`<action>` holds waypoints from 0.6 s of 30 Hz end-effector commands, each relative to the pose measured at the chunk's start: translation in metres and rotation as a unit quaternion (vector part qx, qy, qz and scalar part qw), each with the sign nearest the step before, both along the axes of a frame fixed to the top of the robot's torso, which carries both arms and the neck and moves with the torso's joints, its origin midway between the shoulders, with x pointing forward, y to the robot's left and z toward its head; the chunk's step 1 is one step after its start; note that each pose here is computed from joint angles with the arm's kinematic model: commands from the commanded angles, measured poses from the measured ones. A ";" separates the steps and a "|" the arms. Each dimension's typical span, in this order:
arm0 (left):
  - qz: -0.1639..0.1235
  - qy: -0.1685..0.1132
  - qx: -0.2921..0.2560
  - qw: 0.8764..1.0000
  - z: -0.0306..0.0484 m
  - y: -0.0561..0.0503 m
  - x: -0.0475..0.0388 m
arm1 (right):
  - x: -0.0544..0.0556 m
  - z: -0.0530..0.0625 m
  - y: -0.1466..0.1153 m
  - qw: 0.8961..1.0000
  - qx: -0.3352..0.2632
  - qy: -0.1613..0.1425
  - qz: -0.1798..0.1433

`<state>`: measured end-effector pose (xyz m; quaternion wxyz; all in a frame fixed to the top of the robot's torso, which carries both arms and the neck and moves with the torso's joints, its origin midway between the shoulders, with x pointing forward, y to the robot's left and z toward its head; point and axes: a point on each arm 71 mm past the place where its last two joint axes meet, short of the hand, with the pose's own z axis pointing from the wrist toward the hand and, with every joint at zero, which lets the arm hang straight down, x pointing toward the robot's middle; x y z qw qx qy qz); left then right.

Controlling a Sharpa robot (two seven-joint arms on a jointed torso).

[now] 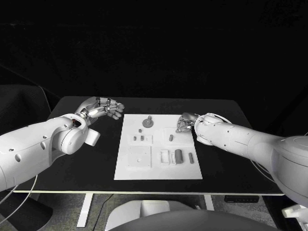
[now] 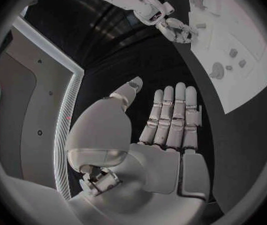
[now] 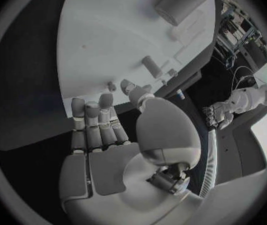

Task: Assemble the parts on the task board

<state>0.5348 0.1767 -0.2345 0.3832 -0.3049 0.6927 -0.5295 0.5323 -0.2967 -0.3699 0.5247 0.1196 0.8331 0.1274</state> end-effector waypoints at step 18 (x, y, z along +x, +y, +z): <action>0.001 -0.003 -0.008 1.000 0.0044 -0.002 0.0001 | -0.001 -0.002 0.004 1.000 -0.008 0.007 0.009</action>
